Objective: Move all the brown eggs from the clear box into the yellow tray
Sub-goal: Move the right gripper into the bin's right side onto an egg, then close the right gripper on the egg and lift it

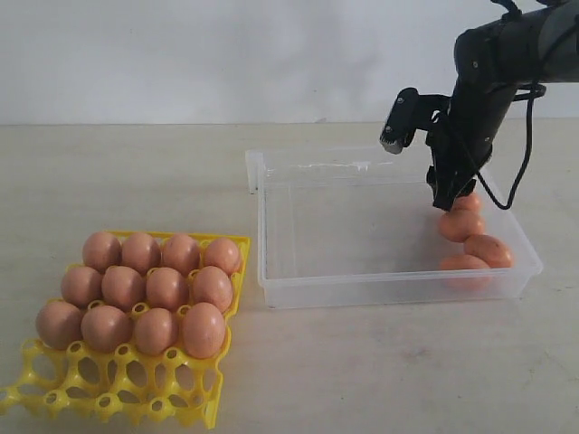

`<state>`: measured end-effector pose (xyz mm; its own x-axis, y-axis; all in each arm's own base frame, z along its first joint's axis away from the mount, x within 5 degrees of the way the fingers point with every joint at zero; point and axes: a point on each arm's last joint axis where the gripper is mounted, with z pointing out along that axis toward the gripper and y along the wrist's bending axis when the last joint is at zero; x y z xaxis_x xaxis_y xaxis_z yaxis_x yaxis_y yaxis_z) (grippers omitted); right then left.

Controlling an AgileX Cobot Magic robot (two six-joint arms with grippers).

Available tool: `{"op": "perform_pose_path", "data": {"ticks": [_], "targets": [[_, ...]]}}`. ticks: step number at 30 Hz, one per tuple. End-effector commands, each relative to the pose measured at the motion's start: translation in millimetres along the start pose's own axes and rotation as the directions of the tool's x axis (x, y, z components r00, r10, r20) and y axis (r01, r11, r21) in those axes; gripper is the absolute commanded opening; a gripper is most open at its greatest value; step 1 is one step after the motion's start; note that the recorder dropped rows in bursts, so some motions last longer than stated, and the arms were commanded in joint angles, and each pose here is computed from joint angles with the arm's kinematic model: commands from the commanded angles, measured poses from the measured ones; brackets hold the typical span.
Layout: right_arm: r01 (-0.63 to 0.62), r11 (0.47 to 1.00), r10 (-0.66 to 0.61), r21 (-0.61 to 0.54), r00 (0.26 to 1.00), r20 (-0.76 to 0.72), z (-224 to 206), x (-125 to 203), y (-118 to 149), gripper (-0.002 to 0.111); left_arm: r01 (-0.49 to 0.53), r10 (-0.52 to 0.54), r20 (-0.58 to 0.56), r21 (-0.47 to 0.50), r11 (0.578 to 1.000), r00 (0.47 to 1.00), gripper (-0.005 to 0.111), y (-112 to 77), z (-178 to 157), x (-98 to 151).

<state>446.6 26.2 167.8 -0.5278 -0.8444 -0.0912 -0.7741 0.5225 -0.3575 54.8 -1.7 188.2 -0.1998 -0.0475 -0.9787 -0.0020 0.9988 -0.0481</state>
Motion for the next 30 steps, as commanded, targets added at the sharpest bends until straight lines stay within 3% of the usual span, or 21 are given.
{"op": "perform_pose_path", "data": {"ticks": [1, 13, 16, 18, 19, 22, 25, 28, 29, 30], "targets": [[-0.010, 0.999, 0.008, -0.037, 0.998, -0.061, 6.2, 5.2, 4.4, 0.051, -0.006, 0.006, 0.005, 0.003, 1.000, 1.000, 0.004, 0.0, 0.1, 0.7], [-0.013, 0.998, 0.007, -0.064, 0.997, -0.083, 32.9, 5.5, 11.3, 0.049, -0.006, 0.006, 0.005, 0.003, 1.000, 1.000, 0.004, 0.0, 0.1, 0.7], [-0.061, 0.996, 0.055, -0.063, 0.994, -0.089, 33.4, 5.1, 12.2, 0.028, -0.006, 0.006, 0.005, 0.003, 1.000, 1.000, 0.004, 0.0, 0.1, 0.7], [-0.122, 0.991, 0.116, -0.060, 0.989, -0.097, 31.4, 5.5, 12.0, 0.004, -0.006, 0.006, 0.005, 0.003, 1.000, 1.000, 0.004, 0.0, 0.1, 0.7], [-0.158, 0.986, 0.151, -0.058, 0.983, -0.102, 30.4, 5.8, 12.0, 0.000, -0.006, 0.006, 0.005, 0.003, 1.000, 1.000, 0.004, 0.0, 0.1, 0.7], [-0.310, 0.950, 0.304, -0.046, 0.947, -0.103, 25.1, 5.4, 11.3, 0.000, -0.006, 0.006, 0.005, 0.003, 1.000, 1.000, 0.004, 0.0, 0.1, 0.7], [-0.460, 0.886, 0.461, -0.046, 0.888, -0.008, 7.9, -2.3, 5.7, 0.000, -0.006, 0.006, 0.005, 0.003, 1.000, 1.000, 0.004, 0.0, 0.1, 0.7], [-0.607, 0.785, 0.619, -0.127, 0.756, 0.212, -25.1, -20.4, -2.5, 0.000, -0.006, 0.006, 0.005, 0.003, 1.000, 1.000, 0.004, 0.0, 0.1, 0.7], [-0.645, 0.743, 0.665, -0.176, 0.683, 0.304, -42.7, -28.7, -0.7, 0.000, -0.006, 0.006, 0.005, 0.003, 1.000, 1.000, 0.004, 0.0, 0.1, 0.7], [-0.661, 0.728, 0.671, -0.183, 0.632, 0.387, -54.6, -33.9, -0.4, 0.000, -0.006, 0.006, 0.005, 0.003, 1.000, 1.000, 0.004, 0.0, 0.1, 0.7]]}}
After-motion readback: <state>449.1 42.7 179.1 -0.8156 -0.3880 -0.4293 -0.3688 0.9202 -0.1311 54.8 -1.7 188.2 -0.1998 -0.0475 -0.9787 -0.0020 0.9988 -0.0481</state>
